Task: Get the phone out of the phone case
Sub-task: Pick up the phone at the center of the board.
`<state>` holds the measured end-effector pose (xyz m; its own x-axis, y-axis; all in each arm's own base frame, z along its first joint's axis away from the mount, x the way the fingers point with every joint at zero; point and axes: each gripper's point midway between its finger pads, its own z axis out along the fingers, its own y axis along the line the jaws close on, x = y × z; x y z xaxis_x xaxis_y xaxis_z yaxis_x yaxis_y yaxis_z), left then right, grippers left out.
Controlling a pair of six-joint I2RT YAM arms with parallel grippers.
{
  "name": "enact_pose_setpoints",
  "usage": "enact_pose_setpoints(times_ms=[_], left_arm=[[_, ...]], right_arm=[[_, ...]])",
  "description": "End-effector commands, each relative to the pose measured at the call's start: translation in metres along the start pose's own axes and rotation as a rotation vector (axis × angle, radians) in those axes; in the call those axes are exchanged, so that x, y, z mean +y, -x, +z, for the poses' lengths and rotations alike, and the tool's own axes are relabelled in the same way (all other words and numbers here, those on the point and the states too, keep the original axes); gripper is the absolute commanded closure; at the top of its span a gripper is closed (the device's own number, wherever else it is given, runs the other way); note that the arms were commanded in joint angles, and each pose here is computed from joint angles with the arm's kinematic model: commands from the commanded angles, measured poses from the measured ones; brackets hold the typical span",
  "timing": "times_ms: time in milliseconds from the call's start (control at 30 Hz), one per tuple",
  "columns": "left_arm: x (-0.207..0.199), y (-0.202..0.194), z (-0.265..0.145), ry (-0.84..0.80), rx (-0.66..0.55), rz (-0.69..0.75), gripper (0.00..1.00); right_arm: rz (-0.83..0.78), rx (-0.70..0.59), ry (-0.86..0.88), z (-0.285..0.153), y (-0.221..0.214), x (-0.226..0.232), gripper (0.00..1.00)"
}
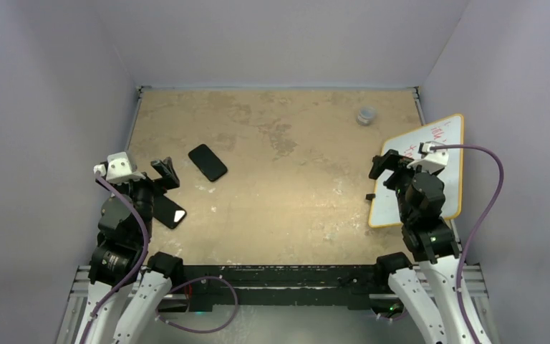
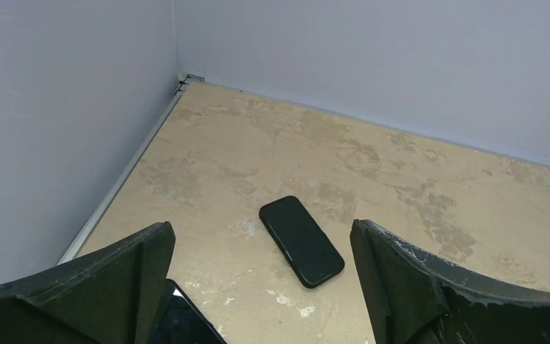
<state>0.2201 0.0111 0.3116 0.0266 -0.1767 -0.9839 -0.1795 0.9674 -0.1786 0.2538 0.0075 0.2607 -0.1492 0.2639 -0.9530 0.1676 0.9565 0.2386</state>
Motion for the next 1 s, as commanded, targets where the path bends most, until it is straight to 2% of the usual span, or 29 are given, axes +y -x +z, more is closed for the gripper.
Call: enact_pose_setpoints(times_ms=[0,233,333,433,533,733,967], left_arm=[[0.002,0.004,0.002,0.021,-0.024,-0.044,0.0],[0.008,-0.003,0.009,0.079,0.005,-0.08,0.0],[0.016,-0.01,0.012,0.142,0.034,-0.125,0.0],[0.032,-0.027,0.011,0.276,0.079,-0.212,0.0],[0.027,-0.04,0.017,0.272,0.13,-0.215,0.01],[0.017,-0.084,0.037,0.322,0.329,-0.196,0.01],[0.012,-0.135,0.052,0.4,0.532,-0.181,0.0]], right_arm=[[0.025,-0.02,0.005,0.0,0.015,0.005,0.01],[0.066,0.038,0.067,0.004,0.004,0.02,0.01],[0.08,0.141,0.114,0.007,-0.019,0.031,0.01],[0.093,0.205,0.104,0.011,-0.033,0.032,0.01],[0.129,0.234,0.12,0.014,-0.04,0.038,0.01],[0.148,0.278,0.206,0.009,-0.057,0.051,0.01],[0.113,0.295,0.228,0.004,-0.066,0.054,0.01]])
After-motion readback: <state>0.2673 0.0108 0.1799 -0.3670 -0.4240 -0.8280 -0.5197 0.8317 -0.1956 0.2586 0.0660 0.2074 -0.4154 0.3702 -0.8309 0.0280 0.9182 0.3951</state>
